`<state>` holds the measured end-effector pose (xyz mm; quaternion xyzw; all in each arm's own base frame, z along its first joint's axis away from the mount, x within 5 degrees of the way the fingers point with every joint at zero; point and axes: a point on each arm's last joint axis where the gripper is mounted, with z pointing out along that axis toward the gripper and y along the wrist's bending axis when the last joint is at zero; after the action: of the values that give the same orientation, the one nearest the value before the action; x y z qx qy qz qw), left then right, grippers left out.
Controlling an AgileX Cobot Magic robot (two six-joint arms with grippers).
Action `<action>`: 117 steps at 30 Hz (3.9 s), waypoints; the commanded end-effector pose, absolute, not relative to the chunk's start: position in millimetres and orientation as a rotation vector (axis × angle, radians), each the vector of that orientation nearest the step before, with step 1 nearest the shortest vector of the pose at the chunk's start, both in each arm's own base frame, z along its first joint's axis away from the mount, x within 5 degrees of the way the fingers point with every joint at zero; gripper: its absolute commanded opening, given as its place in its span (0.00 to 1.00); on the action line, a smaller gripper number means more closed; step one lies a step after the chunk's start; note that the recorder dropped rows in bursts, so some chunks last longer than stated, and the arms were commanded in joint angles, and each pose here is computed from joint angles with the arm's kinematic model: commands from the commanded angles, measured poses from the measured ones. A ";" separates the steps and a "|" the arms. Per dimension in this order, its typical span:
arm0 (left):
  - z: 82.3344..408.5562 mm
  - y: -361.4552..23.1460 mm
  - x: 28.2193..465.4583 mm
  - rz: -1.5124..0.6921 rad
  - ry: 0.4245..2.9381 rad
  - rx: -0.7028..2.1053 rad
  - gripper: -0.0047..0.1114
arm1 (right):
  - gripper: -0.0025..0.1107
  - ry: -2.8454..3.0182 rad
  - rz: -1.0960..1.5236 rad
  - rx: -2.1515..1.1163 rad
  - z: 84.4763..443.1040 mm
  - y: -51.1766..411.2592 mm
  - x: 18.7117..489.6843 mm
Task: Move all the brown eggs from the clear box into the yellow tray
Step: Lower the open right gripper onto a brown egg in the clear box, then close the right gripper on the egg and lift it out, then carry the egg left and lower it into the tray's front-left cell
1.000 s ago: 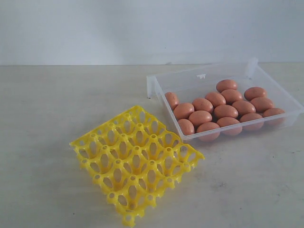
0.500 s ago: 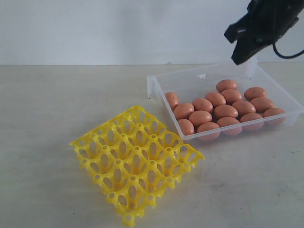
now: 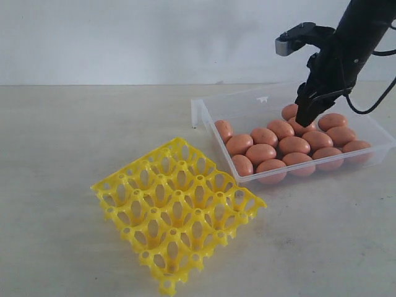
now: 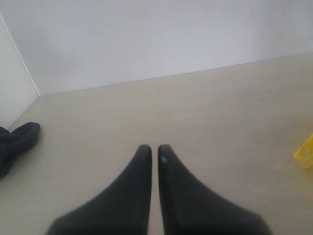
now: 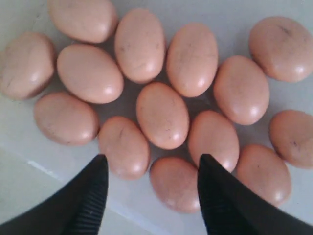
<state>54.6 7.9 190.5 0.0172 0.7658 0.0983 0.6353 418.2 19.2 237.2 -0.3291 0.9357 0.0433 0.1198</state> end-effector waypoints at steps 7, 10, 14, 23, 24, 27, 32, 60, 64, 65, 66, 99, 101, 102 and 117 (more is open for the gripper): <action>190.2 7.6 54.7 0.217 1.742 0.040 0.08 | 0.46 2.590 -0.030 -0.996 204.2 14.3 449.1; 190.2 7.6 54.7 0.217 1.742 0.040 0.08 | 0.46 2.587 -0.064 -1.003 194.8 12.4 453.4; 190.2 7.6 54.7 0.217 1.742 0.040 0.08 | 0.46 2.580 -0.094 -1.001 185.4 10.9 458.1; 190.2 7.6 54.7 0.217 1.742 0.040 0.08 | 0.46 2.554 -0.133 -0.957 162.1 8.6 469.8; 190.2 7.6 54.7 0.217 1.742 0.040 0.08 | 0.46 2.572 -0.129 -0.954 155.9 8.3 470.1; 190.2 7.6 54.7 0.217 1.742 0.040 0.08 | 0.46 2.606 -0.112 -0.946 141.2 8.3 470.9; 190.2 7.6 54.7 0.217 1.742 0.040 0.08 | 0.46 2.626 -0.103 -0.948 124.3 8.2 472.7; 190.2 7.6 54.7 0.217 1.742 0.040 0.08 | 0.02 2.548 0.045 -0.386 245.0 13.7 451.1; 190.2 7.6 54.7 0.217 1.742 0.040 0.08 | 0.02 2.521 0.231 -0.308 270.0 25.2 434.4; 190.2 7.6 54.7 0.217 1.742 0.040 0.08 | 0.02 2.481 0.288 -0.290 275.9 28.8 428.7; 190.2 7.6 54.7 0.217 1.742 0.040 0.08 | 0.02 2.423 0.339 -0.259 284.9 31.9 423.0; 190.2 7.6 54.7 0.217 1.742 0.040 0.08 | 0.02 1.472 1.499 -0.435 284.0 226.8 304.8; 190.2 7.6 54.7 0.217 1.742 0.040 0.08 | 0.02 1.505 1.588 -0.520 266.1 238.5 310.9; 190.2 7.6 54.7 0.217 1.742 0.040 0.08 | 0.02 1.530 1.617 -0.550 255.6 242.7 313.4; 190.2 7.6 54.7 0.217 1.742 0.040 0.08 | 0.02 1.839 1.380 -0.642 169.1 251.8 334.2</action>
<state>54.6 7.9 190.5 0.0172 0.7658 0.0983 0.6353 329.6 253.9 171.5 -0.2417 0.7000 0.5698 0.3563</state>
